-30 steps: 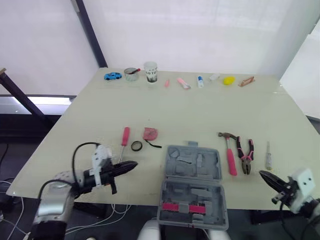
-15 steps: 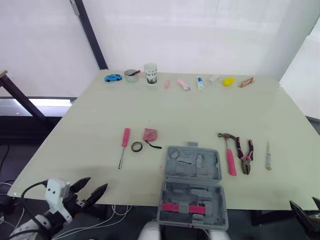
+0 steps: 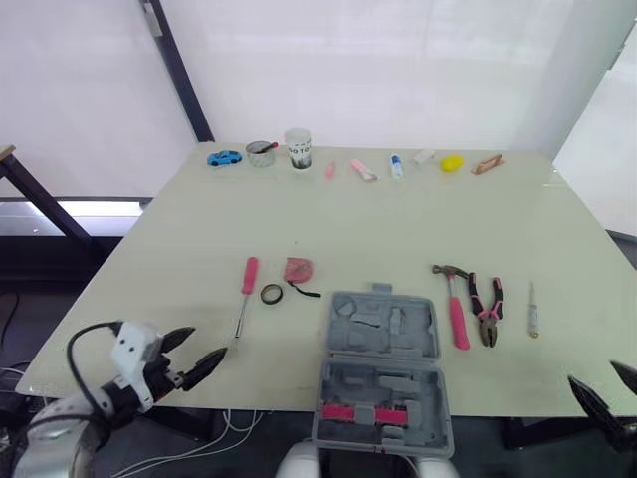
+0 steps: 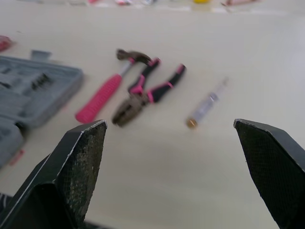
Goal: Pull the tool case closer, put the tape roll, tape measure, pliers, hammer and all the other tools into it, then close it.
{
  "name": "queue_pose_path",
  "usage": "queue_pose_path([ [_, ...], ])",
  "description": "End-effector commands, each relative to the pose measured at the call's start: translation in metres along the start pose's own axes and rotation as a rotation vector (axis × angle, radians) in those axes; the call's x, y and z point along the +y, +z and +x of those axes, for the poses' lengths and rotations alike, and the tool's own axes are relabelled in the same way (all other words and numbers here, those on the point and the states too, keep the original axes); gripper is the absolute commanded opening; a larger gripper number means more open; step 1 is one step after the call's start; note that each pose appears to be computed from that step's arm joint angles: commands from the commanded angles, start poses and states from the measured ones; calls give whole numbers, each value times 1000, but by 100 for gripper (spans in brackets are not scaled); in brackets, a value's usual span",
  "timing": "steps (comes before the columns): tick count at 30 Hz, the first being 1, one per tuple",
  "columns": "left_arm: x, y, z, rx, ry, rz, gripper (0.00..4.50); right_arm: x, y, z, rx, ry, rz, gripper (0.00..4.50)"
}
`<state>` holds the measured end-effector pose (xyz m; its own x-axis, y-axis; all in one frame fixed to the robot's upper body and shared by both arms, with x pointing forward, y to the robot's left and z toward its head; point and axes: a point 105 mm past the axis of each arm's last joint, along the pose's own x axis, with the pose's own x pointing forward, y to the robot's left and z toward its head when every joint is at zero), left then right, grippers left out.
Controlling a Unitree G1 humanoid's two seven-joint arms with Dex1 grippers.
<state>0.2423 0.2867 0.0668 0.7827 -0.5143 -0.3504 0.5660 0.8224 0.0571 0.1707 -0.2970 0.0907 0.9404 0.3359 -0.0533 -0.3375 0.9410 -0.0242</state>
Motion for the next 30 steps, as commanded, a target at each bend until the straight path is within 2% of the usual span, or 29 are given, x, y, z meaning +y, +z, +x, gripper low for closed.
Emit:
queue_pose_path([
  [1,-4,27,11,62,-109,118,448,24,25,23,-61,156,-49,450],
  [6,-10,53,19,226,-258,278,448,56,41,50,-87,391,-46,450],
  [13,-2,65,15,539,-428,572,448,86,58,71,-113,684,-134,450],
  [20,3,105,53,664,-453,915,448,98,70,99,-153,771,-166,450],
  [27,6,108,79,804,-502,1162,448,103,72,114,-165,793,-177,450],
  [30,4,111,89,824,-519,1218,448,104,72,117,-168,806,-177,450],
])
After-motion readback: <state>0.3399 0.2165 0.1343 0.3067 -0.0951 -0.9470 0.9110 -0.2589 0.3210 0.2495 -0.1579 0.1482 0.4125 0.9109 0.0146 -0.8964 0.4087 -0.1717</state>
